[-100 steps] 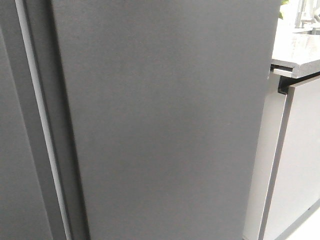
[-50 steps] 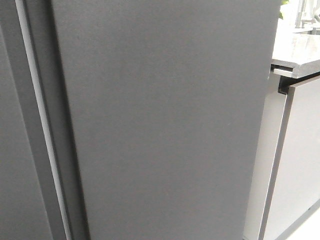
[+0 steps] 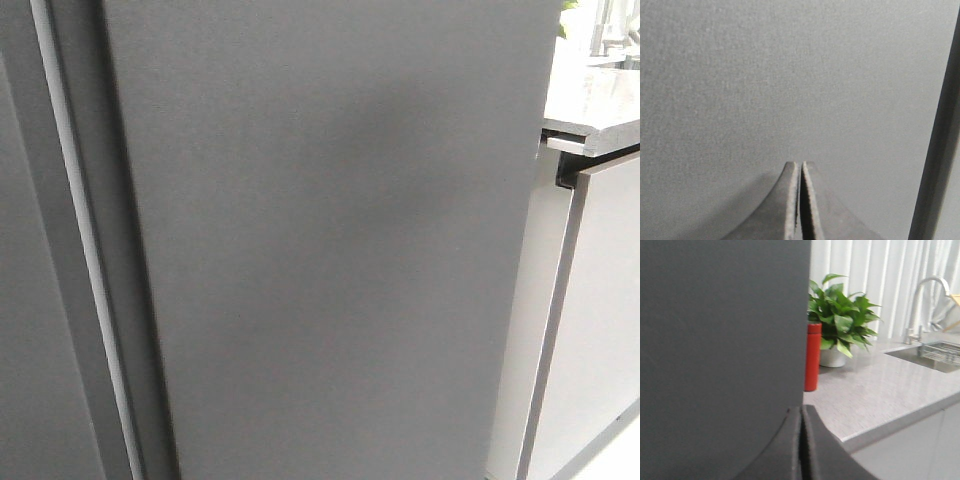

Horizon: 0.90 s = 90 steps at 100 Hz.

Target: Close fridge door

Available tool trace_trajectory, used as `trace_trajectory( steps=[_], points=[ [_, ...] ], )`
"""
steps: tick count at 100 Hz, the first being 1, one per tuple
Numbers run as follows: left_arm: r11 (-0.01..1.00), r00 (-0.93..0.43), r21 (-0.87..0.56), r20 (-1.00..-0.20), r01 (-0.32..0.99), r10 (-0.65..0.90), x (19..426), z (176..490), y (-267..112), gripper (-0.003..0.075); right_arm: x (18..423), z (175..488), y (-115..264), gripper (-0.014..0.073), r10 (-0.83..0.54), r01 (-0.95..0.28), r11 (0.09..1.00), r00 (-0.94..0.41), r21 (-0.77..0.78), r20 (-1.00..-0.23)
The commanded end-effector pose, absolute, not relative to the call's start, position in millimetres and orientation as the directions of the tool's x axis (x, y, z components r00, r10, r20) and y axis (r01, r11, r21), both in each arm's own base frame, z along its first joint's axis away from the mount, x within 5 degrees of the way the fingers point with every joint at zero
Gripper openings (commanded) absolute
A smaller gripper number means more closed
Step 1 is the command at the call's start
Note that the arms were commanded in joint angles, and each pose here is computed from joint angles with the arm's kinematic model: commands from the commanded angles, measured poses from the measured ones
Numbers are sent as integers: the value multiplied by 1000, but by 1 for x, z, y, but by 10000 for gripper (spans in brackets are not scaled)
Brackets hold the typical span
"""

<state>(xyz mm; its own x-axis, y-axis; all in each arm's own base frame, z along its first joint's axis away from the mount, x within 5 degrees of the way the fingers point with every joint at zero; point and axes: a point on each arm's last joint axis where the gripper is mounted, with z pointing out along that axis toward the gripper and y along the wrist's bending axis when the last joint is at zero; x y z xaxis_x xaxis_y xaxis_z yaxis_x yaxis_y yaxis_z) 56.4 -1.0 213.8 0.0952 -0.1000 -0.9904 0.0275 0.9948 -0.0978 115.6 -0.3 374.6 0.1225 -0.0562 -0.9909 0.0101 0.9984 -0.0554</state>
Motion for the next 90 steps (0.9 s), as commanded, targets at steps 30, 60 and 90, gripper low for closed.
trace_trajectory(
  steps=[30,60,90],
  points=[
    [994,124,-102,-987,35,-106,59,210,-1,-21,65,270,-7,-76,-90,125,990,184,-67,-979],
    [994,124,-102,-987,35,-106,59,210,-1,-21,52,232,-9,-76,-109,199,978,206,-67,-973],
    [994,124,-102,-987,35,-106,59,210,-1,-21,54,216,-9,-76,-100,185,980,173,-67,-980]
  ],
)
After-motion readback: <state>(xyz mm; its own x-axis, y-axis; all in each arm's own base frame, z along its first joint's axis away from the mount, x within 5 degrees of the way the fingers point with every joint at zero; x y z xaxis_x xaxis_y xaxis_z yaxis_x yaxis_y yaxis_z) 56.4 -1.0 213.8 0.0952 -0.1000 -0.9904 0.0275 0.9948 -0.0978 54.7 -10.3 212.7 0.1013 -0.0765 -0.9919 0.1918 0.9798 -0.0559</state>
